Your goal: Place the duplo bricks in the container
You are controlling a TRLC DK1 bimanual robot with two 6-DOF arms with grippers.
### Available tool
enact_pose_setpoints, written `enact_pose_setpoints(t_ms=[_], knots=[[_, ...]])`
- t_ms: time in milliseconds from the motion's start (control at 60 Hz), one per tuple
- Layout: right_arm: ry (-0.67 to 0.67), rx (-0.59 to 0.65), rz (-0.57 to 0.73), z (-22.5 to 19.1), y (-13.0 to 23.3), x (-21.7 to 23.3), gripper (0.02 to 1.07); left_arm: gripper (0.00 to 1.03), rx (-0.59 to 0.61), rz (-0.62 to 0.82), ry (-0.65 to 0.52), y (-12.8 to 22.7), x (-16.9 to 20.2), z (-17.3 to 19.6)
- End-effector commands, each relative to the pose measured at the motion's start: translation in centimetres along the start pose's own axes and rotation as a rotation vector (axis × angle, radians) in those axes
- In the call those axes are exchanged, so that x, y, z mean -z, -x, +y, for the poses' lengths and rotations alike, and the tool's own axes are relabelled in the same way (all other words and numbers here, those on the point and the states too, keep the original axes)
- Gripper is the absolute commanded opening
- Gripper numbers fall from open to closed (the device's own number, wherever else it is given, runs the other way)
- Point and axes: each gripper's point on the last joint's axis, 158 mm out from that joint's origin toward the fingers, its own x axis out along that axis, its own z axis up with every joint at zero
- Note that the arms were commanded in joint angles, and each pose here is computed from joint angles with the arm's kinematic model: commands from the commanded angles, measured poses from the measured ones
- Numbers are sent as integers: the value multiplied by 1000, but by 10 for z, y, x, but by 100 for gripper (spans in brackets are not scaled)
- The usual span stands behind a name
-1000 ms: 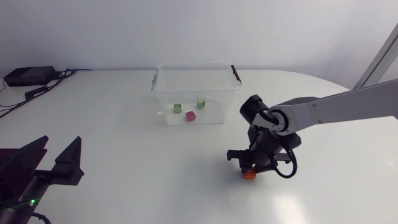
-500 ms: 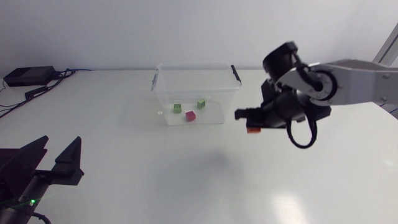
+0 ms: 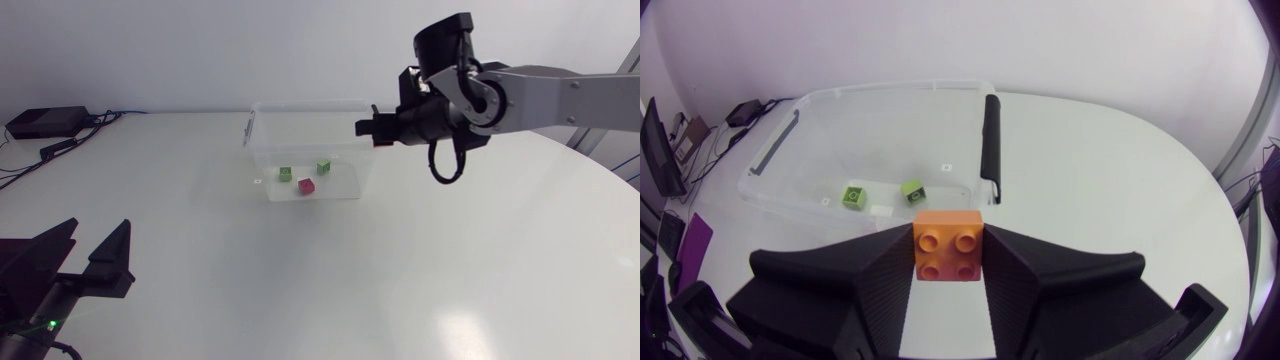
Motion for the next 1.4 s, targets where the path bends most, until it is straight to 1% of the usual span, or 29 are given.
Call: enact_pose_setpoints(t_ms=[0, 183, 333, 467, 483, 517, 567, 583, 683, 733, 850, 983, 1133, 1233, 1383], knots=[[31, -7, -57, 8, -8, -28, 8, 99, -3, 1, -7, -1, 5, 0], [39, -38, -125, 26, -5, -64, 8, 99, -3, 1, -7, -1, 5, 0], [55, -46, -129, 36, -22, -74, 8, 99, -3, 1, -7, -1, 5, 0], [59, -51, -94, 43, -45, -71, 9, 99, -3, 1, -7, -1, 5, 0], [58, -53, -92, 44, -47, -70, 11, 99, -3, 1, -7, -1, 5, 0], [59, -54, -87, 44, -50, -69, 31, 99, -3, 1, -7, -1, 5, 0], [59, -51, -69, 45, -52, -65, 66, 99, -3, 1, -7, -1, 5, 0], [54, -46, -59, 45, -52, -64, 73, 99, -3, 1, -7, -1, 5, 0], [33, -35, -27, 43, -49, -63, 95, 99, -3, 1, -7, -1, 5, 0], [31, -36, -30, 43, -47, -65, 102, 99, -3, 1, -7, -1, 5, 0], [18, -42, -58, 44, -39, -71, 102, 99, -3, 1, -7, -1, 5, 0], [21, -38, -124, 40, -18, -84, 102, 99, -3, 1, -7, -1, 5, 0], [28, -8, -187, 23, 27, -104, 102, 99, -3, 1, -7, -1, 5, 0], [47, 70, -219, 1, 61, -113, 102, 99, -3, 1, -7, -1, 5, 0], [58, 89, -279, -17, 110, -111, 102, 99, -3, 1, -7, -1, 5, 0]])
